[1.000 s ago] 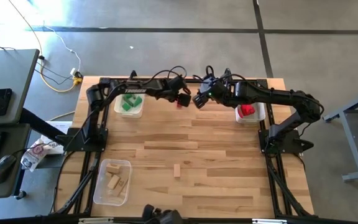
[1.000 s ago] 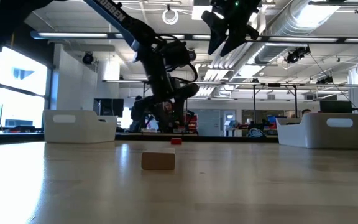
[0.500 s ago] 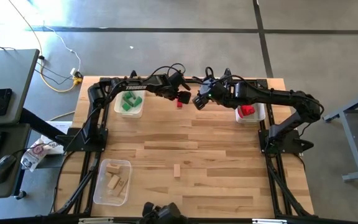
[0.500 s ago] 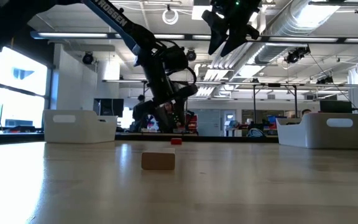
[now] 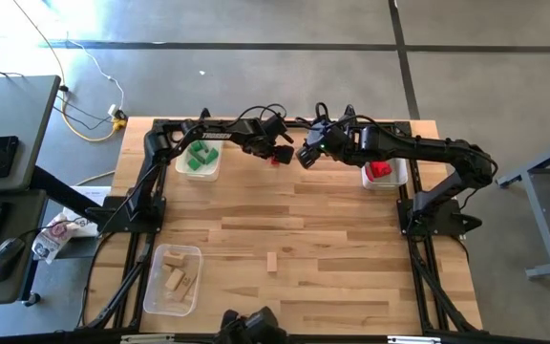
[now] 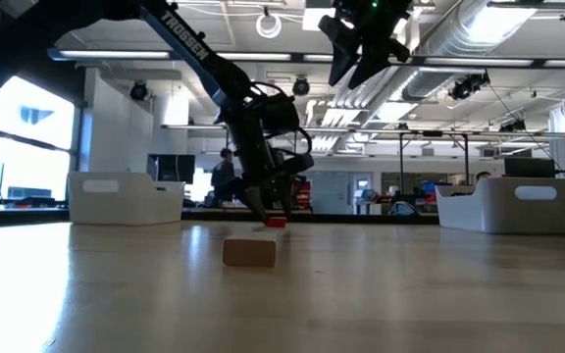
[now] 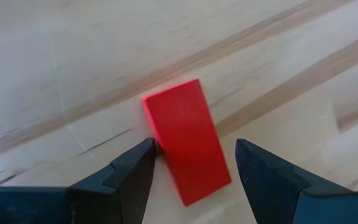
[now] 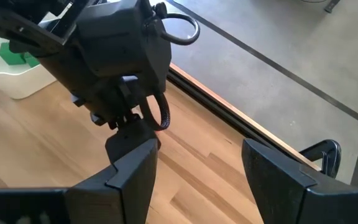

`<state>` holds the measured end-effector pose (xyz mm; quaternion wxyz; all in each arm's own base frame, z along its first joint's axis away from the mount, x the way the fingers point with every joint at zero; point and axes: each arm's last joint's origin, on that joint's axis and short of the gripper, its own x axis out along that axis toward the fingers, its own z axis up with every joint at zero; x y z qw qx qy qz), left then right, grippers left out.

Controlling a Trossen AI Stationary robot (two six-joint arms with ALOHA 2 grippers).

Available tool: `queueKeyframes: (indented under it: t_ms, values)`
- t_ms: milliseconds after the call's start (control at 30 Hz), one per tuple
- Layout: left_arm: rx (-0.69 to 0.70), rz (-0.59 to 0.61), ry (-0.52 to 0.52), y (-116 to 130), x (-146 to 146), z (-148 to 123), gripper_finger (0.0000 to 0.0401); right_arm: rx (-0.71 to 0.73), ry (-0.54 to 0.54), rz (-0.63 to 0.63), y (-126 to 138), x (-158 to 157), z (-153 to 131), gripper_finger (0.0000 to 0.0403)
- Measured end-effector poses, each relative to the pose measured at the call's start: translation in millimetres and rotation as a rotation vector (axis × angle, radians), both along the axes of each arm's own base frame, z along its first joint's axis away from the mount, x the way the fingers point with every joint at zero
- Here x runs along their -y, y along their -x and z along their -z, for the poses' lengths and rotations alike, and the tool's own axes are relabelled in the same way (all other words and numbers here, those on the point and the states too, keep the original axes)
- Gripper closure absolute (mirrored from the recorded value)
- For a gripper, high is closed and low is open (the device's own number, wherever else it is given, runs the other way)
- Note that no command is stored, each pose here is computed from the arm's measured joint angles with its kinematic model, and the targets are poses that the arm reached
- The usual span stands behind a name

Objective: Sort & place blocks by color
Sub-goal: Put the red block into the gray bin

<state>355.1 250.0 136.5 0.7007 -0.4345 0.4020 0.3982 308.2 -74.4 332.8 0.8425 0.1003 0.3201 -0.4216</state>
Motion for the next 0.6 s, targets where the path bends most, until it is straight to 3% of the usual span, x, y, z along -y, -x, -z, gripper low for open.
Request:
queueKeyframes:
  t_ms: [600]
  values:
    - [-0.106,0.033,0.046,18.0,-10.2,-0.7,0.019,-0.004,-0.001,-0.004,0.0,-1.2,0.3,0.0181]
